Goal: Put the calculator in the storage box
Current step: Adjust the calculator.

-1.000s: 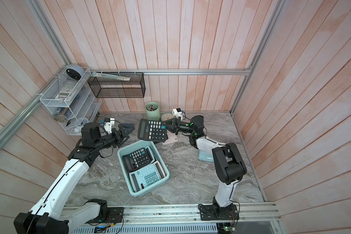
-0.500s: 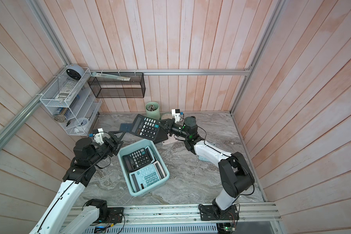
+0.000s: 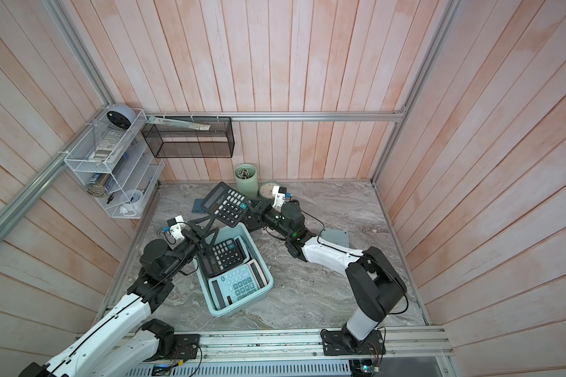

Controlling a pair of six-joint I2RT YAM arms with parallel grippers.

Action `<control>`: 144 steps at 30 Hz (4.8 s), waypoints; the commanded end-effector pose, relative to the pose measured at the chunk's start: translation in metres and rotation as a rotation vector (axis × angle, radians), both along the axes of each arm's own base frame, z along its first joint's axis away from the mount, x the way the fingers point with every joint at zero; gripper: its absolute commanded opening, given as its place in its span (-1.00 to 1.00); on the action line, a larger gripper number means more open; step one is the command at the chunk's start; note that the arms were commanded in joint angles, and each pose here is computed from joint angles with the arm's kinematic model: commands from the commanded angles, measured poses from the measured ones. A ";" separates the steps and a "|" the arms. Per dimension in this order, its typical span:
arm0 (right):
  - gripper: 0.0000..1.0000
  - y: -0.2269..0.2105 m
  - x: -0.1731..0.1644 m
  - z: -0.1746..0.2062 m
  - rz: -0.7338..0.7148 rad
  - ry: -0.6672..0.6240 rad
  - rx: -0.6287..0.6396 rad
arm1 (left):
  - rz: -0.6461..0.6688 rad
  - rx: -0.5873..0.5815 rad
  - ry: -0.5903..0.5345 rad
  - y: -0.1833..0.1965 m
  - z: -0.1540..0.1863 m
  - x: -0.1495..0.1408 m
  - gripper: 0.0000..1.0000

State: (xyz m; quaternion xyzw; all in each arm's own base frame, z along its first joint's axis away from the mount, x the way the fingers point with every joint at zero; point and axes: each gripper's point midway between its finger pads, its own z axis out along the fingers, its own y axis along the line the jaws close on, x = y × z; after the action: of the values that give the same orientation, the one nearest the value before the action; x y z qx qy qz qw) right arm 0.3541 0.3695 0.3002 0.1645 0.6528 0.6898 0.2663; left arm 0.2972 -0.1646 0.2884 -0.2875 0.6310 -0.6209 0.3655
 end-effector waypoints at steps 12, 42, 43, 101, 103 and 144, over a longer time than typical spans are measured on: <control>-1.00 0.000 -0.009 0.027 -0.095 -0.035 0.148 | 0.016 -0.136 -0.113 -0.018 0.019 0.017 0.39; -0.08 -0.022 -0.027 -0.028 -0.061 -0.050 -0.087 | -0.108 0.084 -0.066 -0.030 0.008 0.030 -1.00; -0.04 -0.027 -0.026 -0.031 -0.058 -0.055 -0.108 | -0.124 0.107 -0.058 -0.030 0.007 0.030 -1.00; -0.22 -0.012 -0.050 0.023 0.863 -0.488 -0.356 | -0.797 0.190 0.073 -0.067 0.010 -0.048 -1.00; -0.24 -0.010 -0.053 0.022 0.878 -0.490 -0.356 | -0.798 0.188 0.077 -0.067 0.009 -0.049 -1.00; -1.00 -0.029 -0.031 -0.010 0.449 -0.394 -0.589 | -0.097 0.750 0.322 0.085 -0.028 -0.031 1.00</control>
State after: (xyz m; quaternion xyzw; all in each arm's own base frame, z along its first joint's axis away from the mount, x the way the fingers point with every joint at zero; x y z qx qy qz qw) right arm 0.3069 0.3404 0.2750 -0.2438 0.7753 0.5499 0.1928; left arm 0.2804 -0.1200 0.2778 -0.1717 0.8359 -0.4422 0.2761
